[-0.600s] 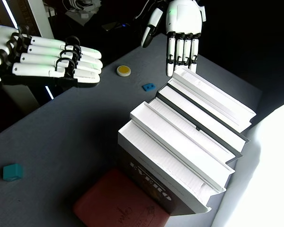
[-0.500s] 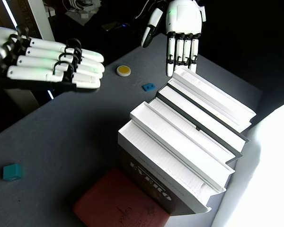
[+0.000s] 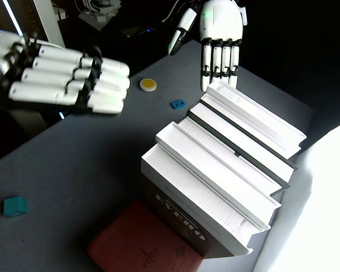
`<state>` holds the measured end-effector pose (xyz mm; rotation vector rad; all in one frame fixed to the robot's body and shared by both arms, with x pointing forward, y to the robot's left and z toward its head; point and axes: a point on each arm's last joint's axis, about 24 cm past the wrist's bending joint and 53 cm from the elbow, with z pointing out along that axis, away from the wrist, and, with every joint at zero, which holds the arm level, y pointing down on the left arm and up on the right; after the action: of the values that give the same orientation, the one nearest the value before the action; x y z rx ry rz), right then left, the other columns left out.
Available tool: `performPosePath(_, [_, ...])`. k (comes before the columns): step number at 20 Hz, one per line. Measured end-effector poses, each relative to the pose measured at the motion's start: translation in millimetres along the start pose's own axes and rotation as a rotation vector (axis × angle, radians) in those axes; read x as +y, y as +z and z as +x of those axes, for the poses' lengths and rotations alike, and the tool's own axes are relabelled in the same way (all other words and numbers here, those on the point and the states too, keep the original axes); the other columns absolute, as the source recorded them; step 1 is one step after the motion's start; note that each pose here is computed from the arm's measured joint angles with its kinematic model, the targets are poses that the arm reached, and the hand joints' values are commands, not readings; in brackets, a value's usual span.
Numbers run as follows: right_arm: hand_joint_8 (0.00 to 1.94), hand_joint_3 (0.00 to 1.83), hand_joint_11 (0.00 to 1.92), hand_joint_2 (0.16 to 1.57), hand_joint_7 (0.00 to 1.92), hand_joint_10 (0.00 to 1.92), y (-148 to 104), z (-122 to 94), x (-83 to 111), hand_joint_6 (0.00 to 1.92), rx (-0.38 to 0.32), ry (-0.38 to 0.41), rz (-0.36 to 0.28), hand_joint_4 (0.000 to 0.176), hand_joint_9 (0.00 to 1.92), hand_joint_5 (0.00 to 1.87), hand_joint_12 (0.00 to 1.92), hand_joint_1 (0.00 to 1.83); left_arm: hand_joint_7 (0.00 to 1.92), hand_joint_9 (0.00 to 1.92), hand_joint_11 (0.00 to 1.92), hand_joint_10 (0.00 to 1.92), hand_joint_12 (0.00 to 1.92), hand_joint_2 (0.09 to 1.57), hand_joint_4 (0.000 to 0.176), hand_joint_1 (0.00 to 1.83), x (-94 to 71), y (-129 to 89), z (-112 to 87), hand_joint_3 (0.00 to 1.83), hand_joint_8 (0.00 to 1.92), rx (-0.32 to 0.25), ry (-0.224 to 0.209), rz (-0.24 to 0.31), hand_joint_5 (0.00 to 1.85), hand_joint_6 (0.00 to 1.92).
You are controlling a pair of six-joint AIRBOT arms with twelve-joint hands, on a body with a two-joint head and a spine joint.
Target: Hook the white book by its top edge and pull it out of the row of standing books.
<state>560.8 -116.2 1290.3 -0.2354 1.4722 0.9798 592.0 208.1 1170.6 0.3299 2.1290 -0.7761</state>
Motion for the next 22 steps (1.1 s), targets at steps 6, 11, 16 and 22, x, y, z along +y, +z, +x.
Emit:
performPosePath(6, [0.0,0.0,0.0,1.11,0.0,0.0,14,-17,5.6,0.0,-0.123,-0.115,-0.025,0.0,0.0,0.0,0.0,0.0,0.0,0.0,0.0,0.0,0.0,1.12,0.0,0.0,1.8,-1,-0.7,0.01,0.0,-0.001,-0.001,-0.003,0.0,0.0])
performPosePath(11, [0.0,0.0,0.0,1.11,0.0,0.0,29,-18,-3.3,0.0,-0.156,-0.126,-0.014,0.0,0.0,0.0,0.0,0.0,0.0,0.0,0.0,0.0,0.0,1.12,0.0,0.0,5.5,-2,-1.9,0.01,0.0,-0.002,-0.002,-0.008,0.0,0.0])
performPosePath(16, [0.0,0.0,0.0,1.09,0.0,0.0,38,-13,-19.1,0.01,-0.178,-0.15,0.004,0.0,0.0,0.02,0.0,0.0,0.0,0.0,0.0,0.0,0.0,1.12,0.0,0.0,7.2,-2,-2.1,0.01,0.0,0.001,-0.003,-0.009,0.0,0.0])
performPosePath(22, [0.01,0.0,0.0,1.07,0.01,0.0,52,-26,-26.1,0.01,-0.237,-0.123,0.023,0.0,0.0,0.03,0.0,0.0,0.0,0.0,0.0,0.0,0.0,1.11,0.0,0.0,7.2,-1,-2.3,0.01,0.0,0.0,-0.003,-0.009,0.0,0.0])
